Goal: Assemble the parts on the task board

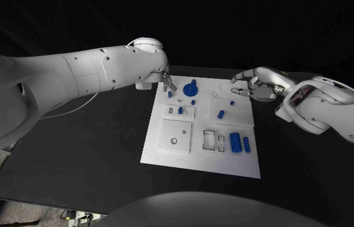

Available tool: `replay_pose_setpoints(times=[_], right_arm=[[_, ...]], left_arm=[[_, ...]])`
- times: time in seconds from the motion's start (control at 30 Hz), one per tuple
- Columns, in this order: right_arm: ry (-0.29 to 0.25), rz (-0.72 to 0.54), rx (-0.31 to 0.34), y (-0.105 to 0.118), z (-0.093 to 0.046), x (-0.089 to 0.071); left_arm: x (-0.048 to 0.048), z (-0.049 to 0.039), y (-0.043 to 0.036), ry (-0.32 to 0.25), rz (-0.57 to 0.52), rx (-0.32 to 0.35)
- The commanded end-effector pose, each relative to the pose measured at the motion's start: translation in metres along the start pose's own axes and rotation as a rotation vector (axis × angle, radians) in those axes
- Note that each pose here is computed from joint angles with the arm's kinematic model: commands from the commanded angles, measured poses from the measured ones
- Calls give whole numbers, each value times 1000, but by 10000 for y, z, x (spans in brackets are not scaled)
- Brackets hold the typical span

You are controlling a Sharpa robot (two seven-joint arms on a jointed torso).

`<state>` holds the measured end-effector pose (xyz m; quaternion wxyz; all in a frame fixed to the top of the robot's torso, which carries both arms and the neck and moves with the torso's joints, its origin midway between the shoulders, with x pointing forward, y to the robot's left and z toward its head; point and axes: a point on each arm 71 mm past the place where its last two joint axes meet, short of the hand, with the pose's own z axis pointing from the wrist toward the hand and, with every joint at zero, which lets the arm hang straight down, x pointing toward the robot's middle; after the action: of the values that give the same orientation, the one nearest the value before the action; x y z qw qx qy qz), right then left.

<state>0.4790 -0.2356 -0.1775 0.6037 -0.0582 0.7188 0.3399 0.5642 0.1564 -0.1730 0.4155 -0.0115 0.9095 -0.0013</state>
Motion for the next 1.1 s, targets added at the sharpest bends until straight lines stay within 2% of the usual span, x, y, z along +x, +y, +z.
replay_pose_setpoints(times=[0.03, 0.63, 1.1], right_arm=[[15, -3, -4, 7, -1, 14], [15, -3, -4, 3, -5, 13], [18, -3, -3, 2, -3, 16]], left_arm=[[25, 1, -30, 13, -5, 14], [95, 27, -42, 43, 8, 11], [111, 32, -47, 50, 8, 13]])
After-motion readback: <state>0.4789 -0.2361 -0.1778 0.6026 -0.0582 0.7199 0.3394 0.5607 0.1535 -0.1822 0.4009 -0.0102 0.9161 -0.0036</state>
